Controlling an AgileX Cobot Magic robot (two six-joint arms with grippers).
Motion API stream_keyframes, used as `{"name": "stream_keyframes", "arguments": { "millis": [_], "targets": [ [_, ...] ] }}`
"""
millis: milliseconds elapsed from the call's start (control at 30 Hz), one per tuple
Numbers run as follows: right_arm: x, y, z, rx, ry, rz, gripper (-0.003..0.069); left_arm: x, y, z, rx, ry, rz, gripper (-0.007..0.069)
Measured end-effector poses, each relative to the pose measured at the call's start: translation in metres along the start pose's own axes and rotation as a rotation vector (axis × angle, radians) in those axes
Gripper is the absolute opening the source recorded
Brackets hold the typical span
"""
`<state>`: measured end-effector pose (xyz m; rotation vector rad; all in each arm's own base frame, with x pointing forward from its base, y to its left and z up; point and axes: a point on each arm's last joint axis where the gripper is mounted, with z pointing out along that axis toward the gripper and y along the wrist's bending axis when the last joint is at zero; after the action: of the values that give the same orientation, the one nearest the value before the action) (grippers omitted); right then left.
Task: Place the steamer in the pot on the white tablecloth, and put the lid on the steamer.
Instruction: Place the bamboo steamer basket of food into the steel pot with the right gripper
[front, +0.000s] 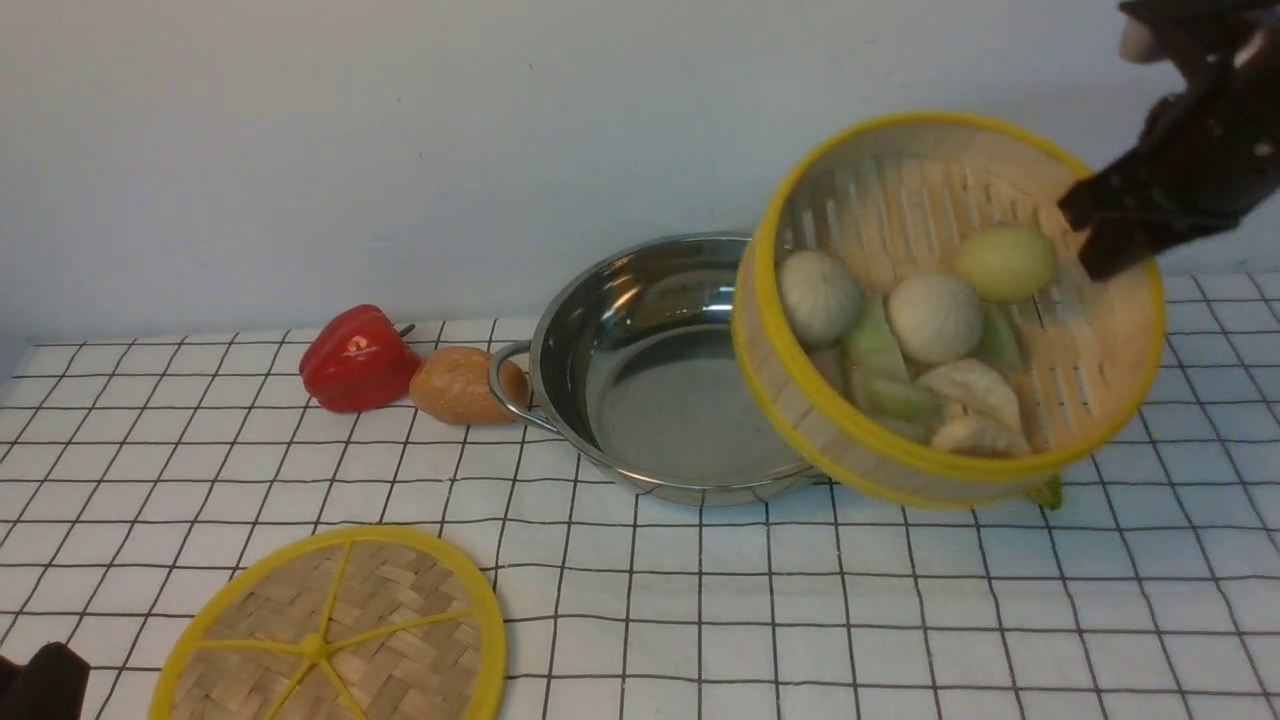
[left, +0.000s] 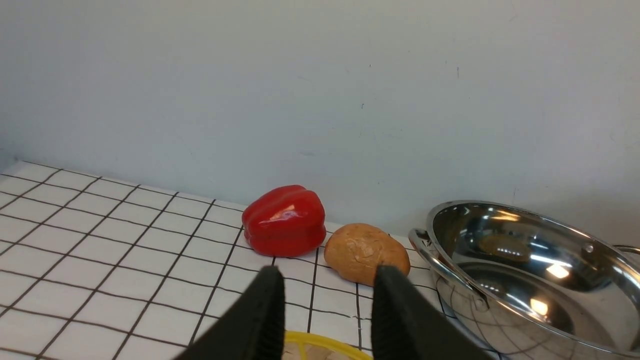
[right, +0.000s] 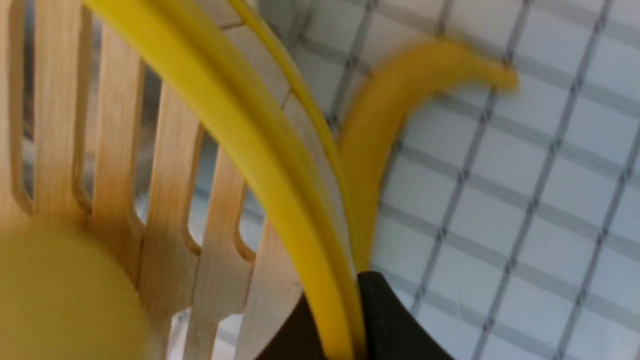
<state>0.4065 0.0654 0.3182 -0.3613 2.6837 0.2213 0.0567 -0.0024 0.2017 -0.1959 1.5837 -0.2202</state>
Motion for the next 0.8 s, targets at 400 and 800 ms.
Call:
{"name": "stream_keyframes", "arguments": {
  "millis": [400, 800],
  "targets": [
    [-0.079, 0.050, 0.090, -0.061, -0.115, -0.141, 0.0059, 0.001, 0.000, 0.000, 0.001, 0.012, 0.000, 0.0243],
    [-0.073, 0.042, 0.156, -0.046, -0.032, -0.164, 0.0059, 0.002, 0.000, 0.000, 0.003, 0.024, 0.000, 0.0243]
  ]
}}
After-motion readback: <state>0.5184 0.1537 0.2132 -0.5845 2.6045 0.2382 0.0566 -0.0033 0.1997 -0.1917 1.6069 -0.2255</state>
